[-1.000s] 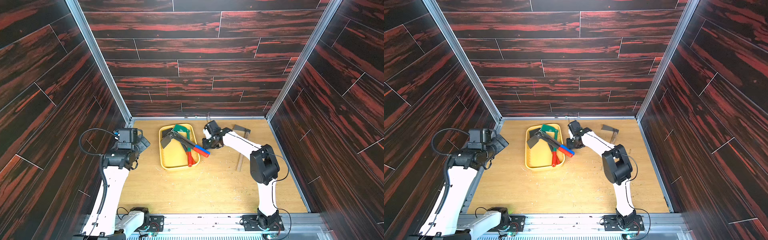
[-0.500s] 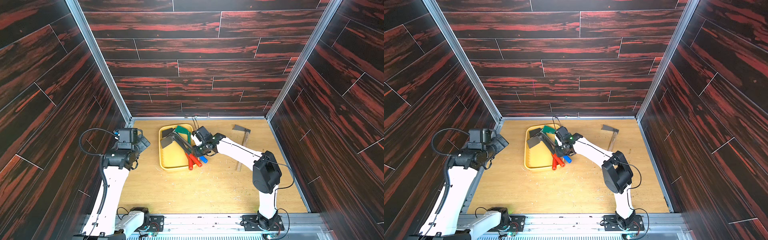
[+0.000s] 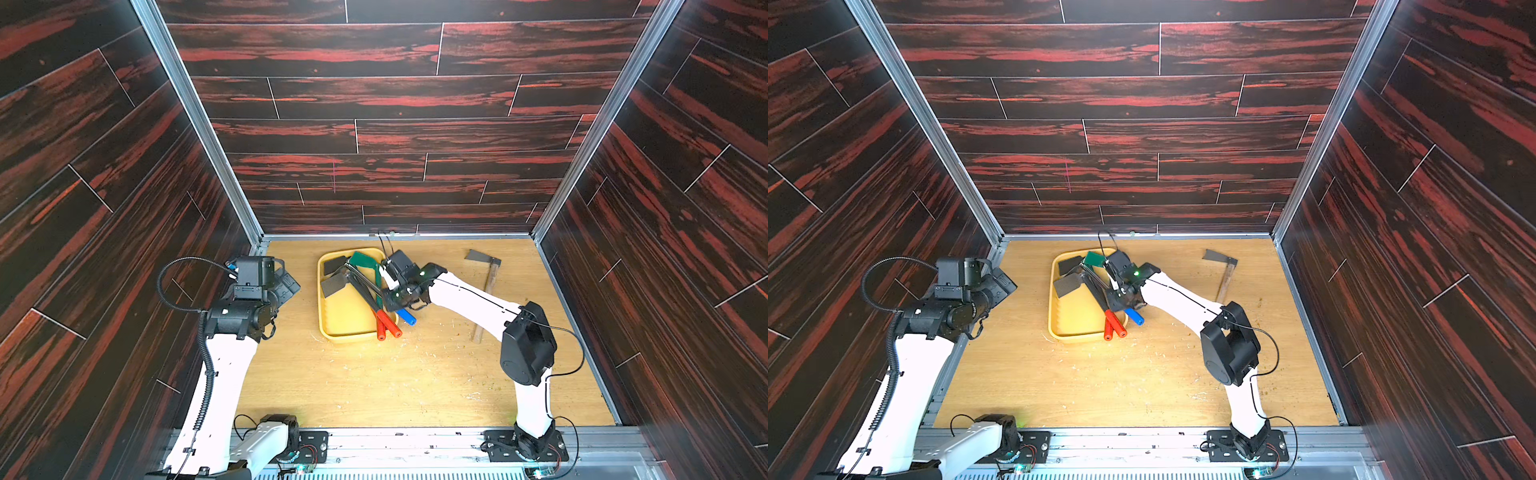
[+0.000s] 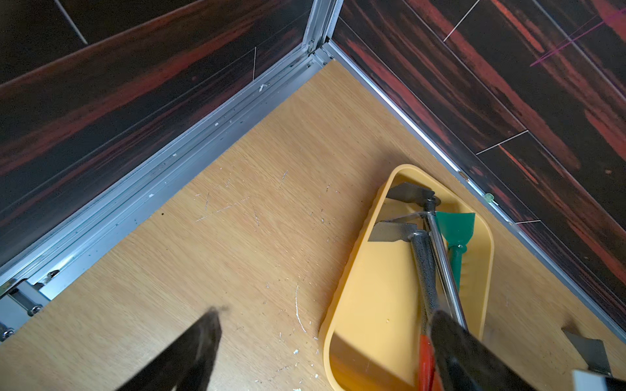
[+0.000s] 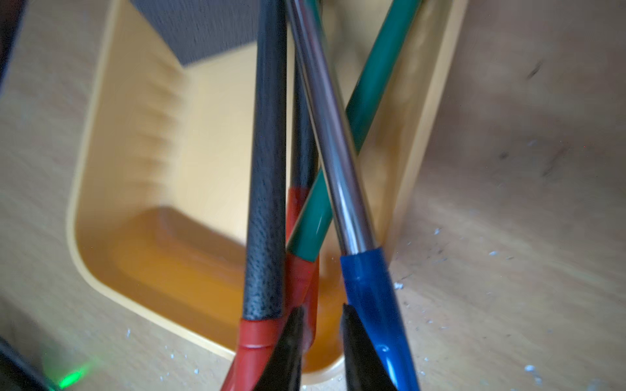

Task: Put the small hoe into the storage box
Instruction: Move the hoe to the center of the board.

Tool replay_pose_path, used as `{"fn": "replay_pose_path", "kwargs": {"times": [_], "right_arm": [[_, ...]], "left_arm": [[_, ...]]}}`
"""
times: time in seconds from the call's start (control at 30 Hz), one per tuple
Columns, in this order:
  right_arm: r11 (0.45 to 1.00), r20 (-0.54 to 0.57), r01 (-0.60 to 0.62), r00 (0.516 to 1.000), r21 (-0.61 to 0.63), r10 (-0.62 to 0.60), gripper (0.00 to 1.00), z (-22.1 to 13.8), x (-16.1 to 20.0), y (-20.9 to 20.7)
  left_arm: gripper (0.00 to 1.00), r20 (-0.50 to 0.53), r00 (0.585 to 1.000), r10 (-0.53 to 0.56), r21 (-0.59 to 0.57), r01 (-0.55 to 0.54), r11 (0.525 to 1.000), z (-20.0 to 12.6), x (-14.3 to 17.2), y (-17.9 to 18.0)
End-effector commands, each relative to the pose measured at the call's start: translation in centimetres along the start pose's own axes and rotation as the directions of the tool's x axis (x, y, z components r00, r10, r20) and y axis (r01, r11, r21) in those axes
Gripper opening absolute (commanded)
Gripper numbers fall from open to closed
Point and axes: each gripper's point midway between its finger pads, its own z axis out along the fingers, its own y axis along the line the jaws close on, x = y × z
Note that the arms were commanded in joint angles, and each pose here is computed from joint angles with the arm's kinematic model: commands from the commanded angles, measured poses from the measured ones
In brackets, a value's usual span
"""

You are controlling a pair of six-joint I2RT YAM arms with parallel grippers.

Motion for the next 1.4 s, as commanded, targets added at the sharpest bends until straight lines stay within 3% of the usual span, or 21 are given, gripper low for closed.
{"fn": "replay_pose_path", "kwargs": {"times": [0.0, 0.23, 0.4, 0.57, 0.83, 1.1, 1.37], "right_arm": [[0.996, 0.03, -0.002, 1.0, 0.087, 0.0, 0.26, -1.4, -1.0, -1.3], [0.971, 0.081, -0.143, 0.988, 0.189, 0.129, 0.26, -2.7, -1.7, -6.1], [0.93, 0.202, -0.354, 0.922, 0.097, 0.33, 0.27, -6.7, -1.7, -11.0], [0.871, 0.258, -0.438, 0.888, 0.22, 0.381, 0.28, -9.9, -0.2, -16.7], [0.782, 0.268, -0.567, 0.82, 0.259, 0.505, 0.29, -11.9, 3.4, -22.4], [0.677, 0.271, -0.675, 0.738, 0.293, 0.618, 0.33, -12.5, 7.6, -27.1], [0.577, 0.229, -0.761, 0.644, 0.297, 0.73, 0.34, -9.6, 10.5, -32.1]], "left_arm": [[0.99, -0.002, 1.0, 0.006, 0.001, -0.006, 1.0, 0.0, 0.2, 0.2], [0.98, -0.03, 0.998, 0.048, 0.074, -0.046, 0.996, 0.1, 0.3, -1.9], [0.98, -0.038, 0.981, 0.192, 0.114, -0.187, 0.976, 0.0, 1.3, -6.2], [0.98, -0.065, 0.968, 0.241, 0.153, -0.229, 0.961, 0.8, 2.4, -9.0], [0.98, -0.077, 0.919, 0.386, 0.208, -0.364, 0.908, 1.8, 5.6, -14.9], [0.97, -0.086, 0.857, 0.509, 0.254, -0.475, 0.843, 2.0, 8.4, -20.6], [0.98, -0.027, 0.875, 0.484, 0.207, -0.469, 0.859, 1.1, 6.9, -19.1]]}}
